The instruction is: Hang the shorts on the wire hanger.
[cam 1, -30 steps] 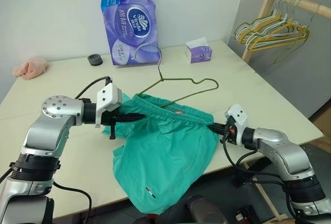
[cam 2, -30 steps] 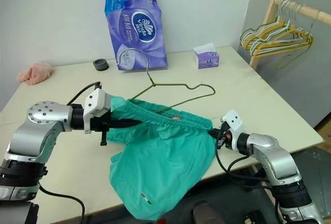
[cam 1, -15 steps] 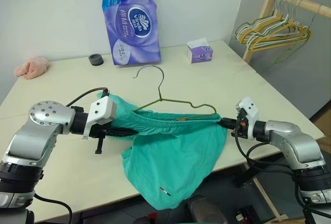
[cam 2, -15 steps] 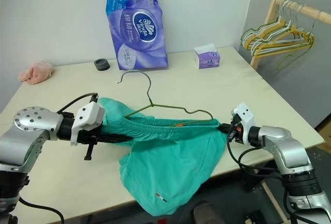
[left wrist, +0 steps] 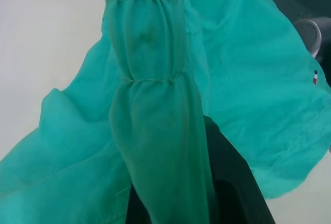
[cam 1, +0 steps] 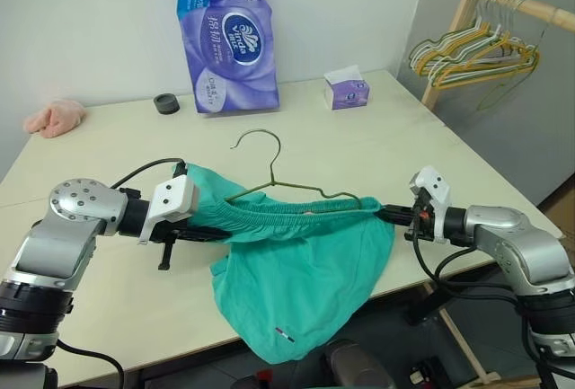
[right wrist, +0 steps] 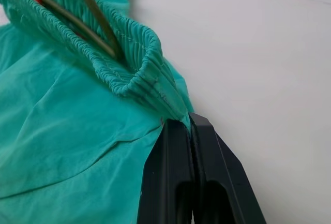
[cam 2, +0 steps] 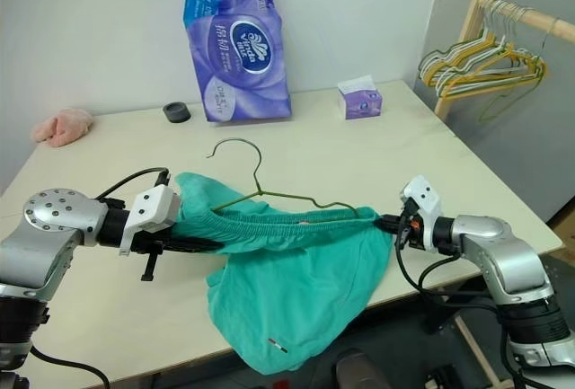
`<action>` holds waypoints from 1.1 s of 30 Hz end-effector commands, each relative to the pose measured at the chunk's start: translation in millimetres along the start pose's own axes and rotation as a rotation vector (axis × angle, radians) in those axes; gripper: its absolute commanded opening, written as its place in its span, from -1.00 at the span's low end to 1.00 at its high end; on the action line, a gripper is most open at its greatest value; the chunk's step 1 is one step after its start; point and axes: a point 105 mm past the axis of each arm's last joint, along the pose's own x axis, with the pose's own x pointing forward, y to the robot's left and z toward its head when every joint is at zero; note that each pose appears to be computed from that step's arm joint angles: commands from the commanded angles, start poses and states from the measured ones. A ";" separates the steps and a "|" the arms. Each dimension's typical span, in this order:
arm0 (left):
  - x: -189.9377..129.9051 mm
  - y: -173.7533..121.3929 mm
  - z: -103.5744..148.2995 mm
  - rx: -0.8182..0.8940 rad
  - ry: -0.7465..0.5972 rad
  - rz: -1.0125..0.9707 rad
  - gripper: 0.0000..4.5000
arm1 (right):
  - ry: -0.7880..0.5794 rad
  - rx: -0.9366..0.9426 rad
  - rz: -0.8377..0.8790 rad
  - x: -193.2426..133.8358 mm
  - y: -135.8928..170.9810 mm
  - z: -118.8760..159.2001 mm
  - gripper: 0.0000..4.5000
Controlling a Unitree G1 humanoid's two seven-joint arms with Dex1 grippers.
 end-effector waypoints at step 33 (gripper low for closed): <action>34.2 7.2 -9.6 0.107 0.083 0.067 -1.00 | 0.104 -0.415 0.088 13.1 28.2 54.2 0.99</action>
